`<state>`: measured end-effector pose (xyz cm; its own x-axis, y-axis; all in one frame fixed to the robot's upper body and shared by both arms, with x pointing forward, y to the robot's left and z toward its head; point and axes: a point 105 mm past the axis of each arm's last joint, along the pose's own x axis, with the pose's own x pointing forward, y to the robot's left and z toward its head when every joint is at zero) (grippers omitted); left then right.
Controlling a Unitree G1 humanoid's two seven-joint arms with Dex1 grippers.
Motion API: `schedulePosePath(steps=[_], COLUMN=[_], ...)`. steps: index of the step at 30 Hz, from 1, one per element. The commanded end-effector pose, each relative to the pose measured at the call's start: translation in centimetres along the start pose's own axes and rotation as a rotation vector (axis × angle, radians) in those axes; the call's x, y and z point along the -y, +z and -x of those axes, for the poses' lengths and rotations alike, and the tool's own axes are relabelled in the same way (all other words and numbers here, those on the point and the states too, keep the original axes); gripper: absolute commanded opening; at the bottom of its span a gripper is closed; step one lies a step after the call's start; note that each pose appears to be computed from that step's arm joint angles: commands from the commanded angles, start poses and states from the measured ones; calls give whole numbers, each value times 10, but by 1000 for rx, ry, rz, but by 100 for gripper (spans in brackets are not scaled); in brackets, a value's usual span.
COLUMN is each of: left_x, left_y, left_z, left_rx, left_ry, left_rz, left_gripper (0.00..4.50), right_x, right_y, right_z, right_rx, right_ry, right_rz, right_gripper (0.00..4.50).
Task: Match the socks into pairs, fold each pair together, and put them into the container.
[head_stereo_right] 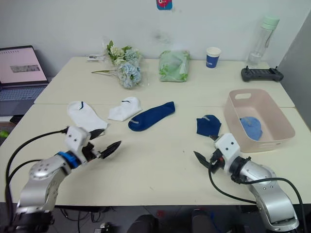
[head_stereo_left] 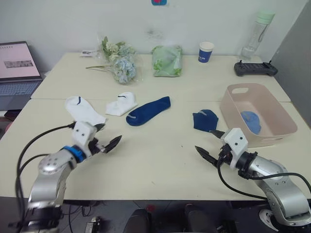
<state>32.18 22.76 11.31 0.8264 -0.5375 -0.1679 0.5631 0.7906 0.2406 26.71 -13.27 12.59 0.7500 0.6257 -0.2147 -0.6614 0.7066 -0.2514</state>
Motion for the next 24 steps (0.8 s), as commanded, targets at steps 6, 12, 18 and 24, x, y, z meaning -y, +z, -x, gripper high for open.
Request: schedulePosePath(steps=[6, 12, 18, 24], left_x=[-6, -12, -13, -9], left_y=[-8, -8, 3, 3], left_z=[-45, -64, -76, -84], left_rx=[-138, -190, -161, -160], left_ry=[-114, -104, -103, -98], left_rz=[-12, 32, 109, 113], left_gripper=[450, 450, 450, 393], right_x=[-17, -19, -24, -28], right_y=[26, 29, 27, 28], right_z=[2, 4, 2, -1], right_rx=[55, 61, 67, 80], right_ry=[27, 14, 15, 32], right_rz=[14, 17, 5, 13], right_gripper=[448, 448, 448, 450])
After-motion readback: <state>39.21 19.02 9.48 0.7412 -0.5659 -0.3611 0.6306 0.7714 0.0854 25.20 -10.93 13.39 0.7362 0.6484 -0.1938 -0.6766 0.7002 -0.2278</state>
